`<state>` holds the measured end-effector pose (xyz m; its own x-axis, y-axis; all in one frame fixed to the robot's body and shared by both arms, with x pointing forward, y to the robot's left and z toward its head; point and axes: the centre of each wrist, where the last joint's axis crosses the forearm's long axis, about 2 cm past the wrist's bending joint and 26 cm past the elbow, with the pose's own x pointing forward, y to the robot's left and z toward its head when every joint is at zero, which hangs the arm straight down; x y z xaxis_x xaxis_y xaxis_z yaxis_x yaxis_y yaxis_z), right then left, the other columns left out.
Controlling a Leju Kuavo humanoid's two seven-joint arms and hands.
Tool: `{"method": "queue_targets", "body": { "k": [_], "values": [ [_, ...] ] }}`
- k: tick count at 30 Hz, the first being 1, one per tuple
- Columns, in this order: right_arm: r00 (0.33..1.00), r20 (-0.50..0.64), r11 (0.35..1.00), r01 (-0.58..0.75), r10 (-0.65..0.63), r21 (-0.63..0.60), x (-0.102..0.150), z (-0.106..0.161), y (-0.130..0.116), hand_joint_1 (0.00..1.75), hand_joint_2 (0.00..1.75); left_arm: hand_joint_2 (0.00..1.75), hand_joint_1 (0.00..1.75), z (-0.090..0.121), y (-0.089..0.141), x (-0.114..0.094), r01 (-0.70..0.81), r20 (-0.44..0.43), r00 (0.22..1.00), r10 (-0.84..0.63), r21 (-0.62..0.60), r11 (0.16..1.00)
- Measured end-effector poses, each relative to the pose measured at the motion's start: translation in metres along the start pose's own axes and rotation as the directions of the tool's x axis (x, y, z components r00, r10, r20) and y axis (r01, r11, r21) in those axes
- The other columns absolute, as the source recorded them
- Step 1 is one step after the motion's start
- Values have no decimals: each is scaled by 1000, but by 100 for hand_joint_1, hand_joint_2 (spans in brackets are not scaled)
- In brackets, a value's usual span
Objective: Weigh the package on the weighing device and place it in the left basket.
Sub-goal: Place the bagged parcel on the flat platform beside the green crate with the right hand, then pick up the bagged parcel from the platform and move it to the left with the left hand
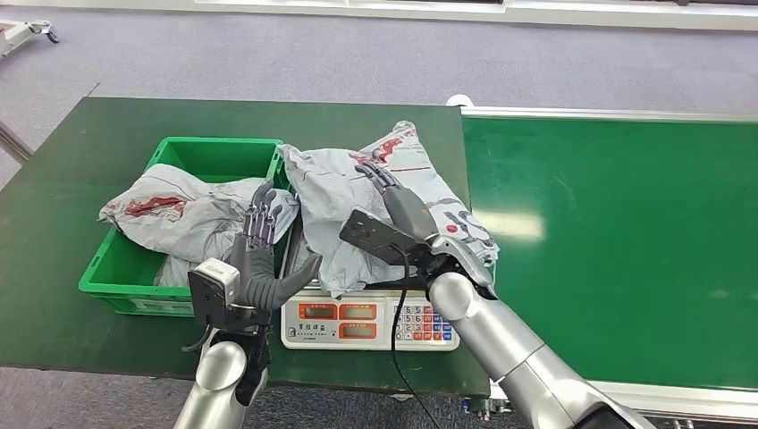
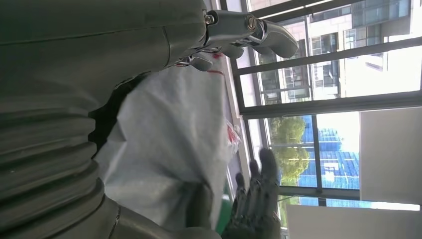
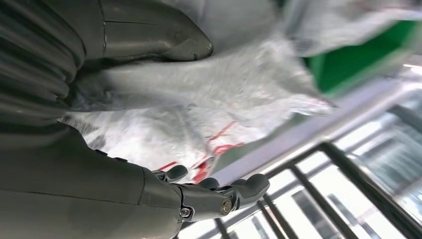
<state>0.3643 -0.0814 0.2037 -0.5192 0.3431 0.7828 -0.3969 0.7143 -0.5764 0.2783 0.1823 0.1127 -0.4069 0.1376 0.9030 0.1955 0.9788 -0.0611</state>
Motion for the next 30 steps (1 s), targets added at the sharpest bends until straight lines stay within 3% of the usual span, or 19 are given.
{"method": "queue_targets", "body": {
  "k": [6,13,20,30],
  "values": [
    [950,145,942,298,-277,-156,7,22,-8,0,175,175,0,0,5,0,11,-2,1000,-11,18,1000],
    [805,274,784,584,-527,-209,4,46,-11,0,175,175,0,-5,9,1,17,6,1000,-17,25,1000],
    [708,338,695,696,-621,-181,5,65,0,0,175,175,0,-16,12,2,39,16,999,-39,10,999],
    [692,355,680,711,-629,-181,7,73,2,0,175,175,0,-23,14,2,53,21,998,-53,4,999]
  ]
}}
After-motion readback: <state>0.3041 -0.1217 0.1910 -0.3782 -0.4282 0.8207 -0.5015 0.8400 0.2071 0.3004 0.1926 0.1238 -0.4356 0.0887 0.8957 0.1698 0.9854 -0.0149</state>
